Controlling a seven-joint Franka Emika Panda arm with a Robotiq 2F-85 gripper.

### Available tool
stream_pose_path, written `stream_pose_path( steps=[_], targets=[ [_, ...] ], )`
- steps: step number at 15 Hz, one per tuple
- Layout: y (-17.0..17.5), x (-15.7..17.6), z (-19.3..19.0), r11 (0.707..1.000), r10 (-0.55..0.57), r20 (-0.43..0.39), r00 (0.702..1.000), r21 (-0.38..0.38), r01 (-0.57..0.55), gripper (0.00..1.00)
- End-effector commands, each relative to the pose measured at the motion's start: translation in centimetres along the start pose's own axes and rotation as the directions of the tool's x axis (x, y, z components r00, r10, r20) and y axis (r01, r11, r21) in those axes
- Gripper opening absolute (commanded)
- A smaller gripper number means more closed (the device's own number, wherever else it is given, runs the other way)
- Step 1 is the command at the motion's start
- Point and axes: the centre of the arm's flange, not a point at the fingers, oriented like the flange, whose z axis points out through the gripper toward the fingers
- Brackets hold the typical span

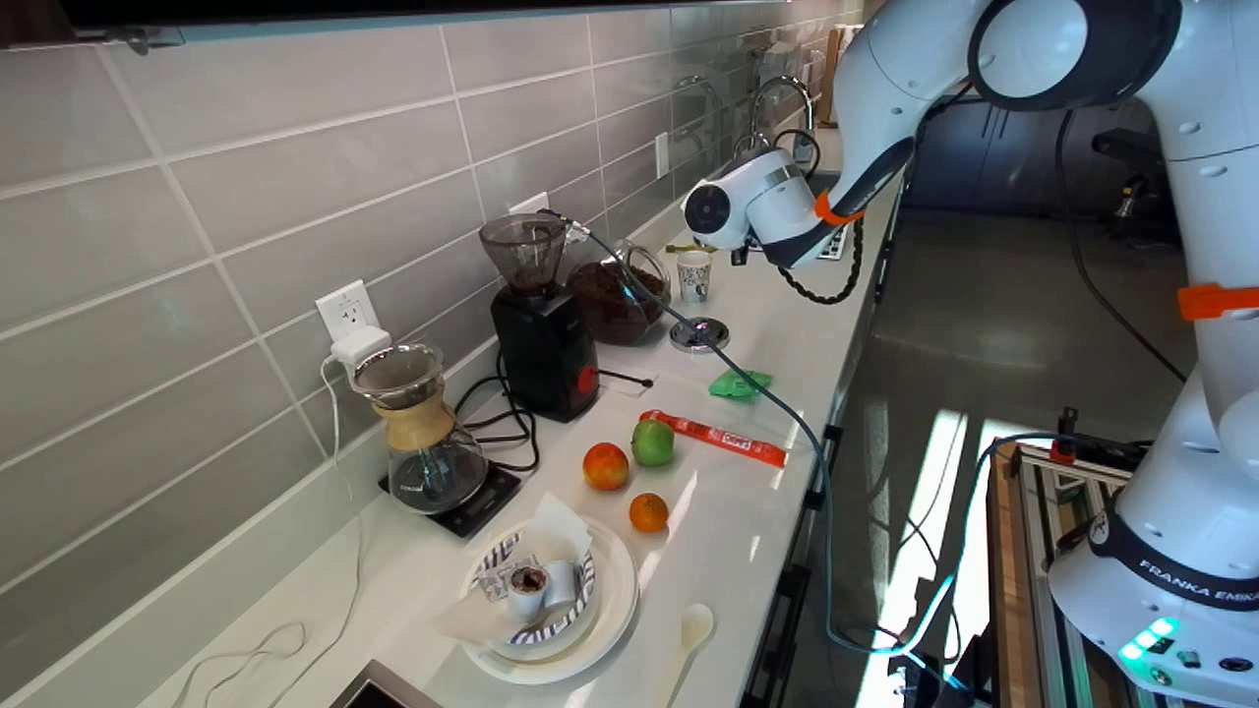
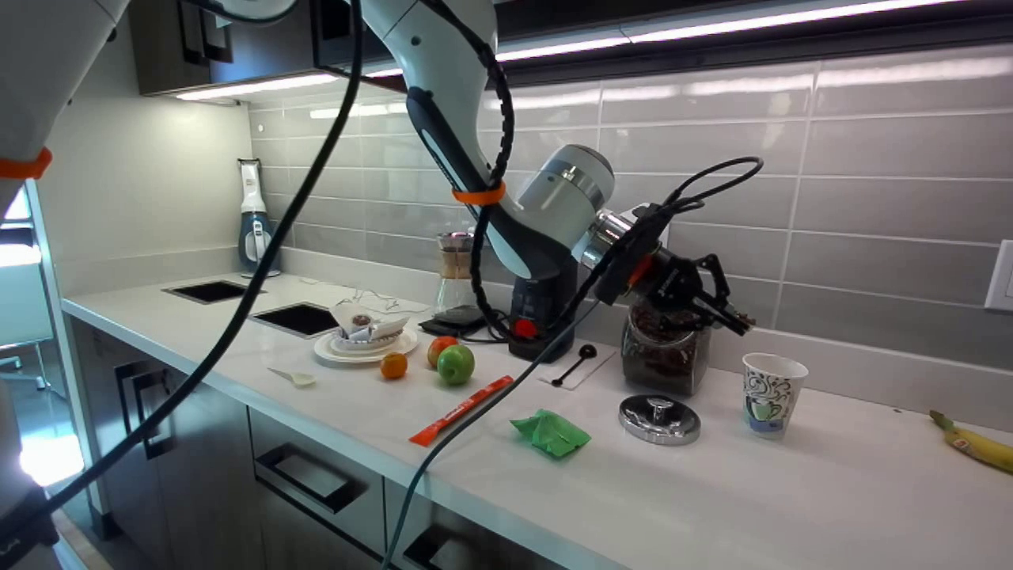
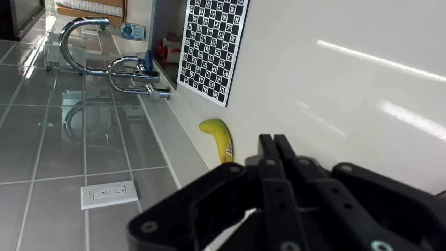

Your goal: Transfer a spoonful of contents from the container into the cup

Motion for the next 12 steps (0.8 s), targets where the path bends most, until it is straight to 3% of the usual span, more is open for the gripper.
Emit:
stream_pose_path(
  steps=[1,12],
  targets=[
    [0.4,0.8,1.8,0.999,0.001,-0.033,0.999,0.046,0.0,0.01],
    [1.8,0.7,4.7,0.977,0.091,-0.035,0.995,0.195,-0.083,0.01]
  ],
)
